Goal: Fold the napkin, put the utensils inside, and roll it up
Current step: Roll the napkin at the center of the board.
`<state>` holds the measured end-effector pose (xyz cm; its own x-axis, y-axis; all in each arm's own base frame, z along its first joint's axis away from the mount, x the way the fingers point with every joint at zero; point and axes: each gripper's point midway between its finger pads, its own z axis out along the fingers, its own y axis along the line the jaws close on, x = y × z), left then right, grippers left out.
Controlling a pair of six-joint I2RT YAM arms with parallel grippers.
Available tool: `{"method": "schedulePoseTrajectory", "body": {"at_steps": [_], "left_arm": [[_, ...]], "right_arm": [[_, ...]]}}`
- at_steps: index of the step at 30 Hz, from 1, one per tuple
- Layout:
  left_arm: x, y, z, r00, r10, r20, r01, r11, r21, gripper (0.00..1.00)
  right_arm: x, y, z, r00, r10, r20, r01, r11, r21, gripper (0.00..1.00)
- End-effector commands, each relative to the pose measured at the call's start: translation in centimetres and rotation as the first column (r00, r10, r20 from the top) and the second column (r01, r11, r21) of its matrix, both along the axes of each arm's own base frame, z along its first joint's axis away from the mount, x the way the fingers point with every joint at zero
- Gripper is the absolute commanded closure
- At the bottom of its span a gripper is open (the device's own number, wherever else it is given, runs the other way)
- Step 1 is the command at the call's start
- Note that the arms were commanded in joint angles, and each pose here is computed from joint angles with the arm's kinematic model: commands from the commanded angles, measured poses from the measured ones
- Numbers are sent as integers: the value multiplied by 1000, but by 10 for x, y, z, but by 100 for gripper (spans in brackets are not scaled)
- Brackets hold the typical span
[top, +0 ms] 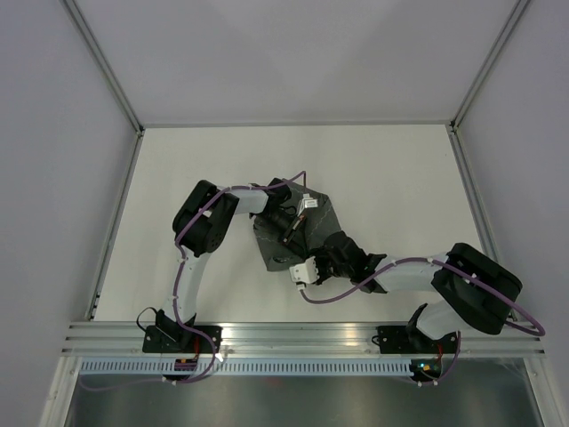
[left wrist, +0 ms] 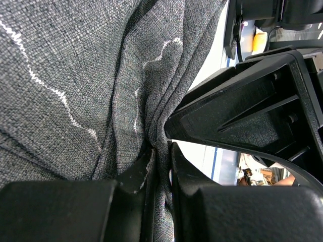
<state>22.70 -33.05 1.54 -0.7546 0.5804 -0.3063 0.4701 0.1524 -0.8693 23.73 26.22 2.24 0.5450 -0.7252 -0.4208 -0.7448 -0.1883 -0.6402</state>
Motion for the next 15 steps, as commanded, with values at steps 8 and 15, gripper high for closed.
{"method": "schedulePoseTrajectory", "body": {"at_steps": [8,15], "left_arm": [[-6,11,-29,998,-26,55,21,997,78,98],[-4,11,-23,993,-43,108,37,998,59,98]], "right_arm": [[-6,-7,-26,998,47,-29,-50,993,-106,55],[-7,-6,-32,995,66,-80,-78,984,-163,71]]}}
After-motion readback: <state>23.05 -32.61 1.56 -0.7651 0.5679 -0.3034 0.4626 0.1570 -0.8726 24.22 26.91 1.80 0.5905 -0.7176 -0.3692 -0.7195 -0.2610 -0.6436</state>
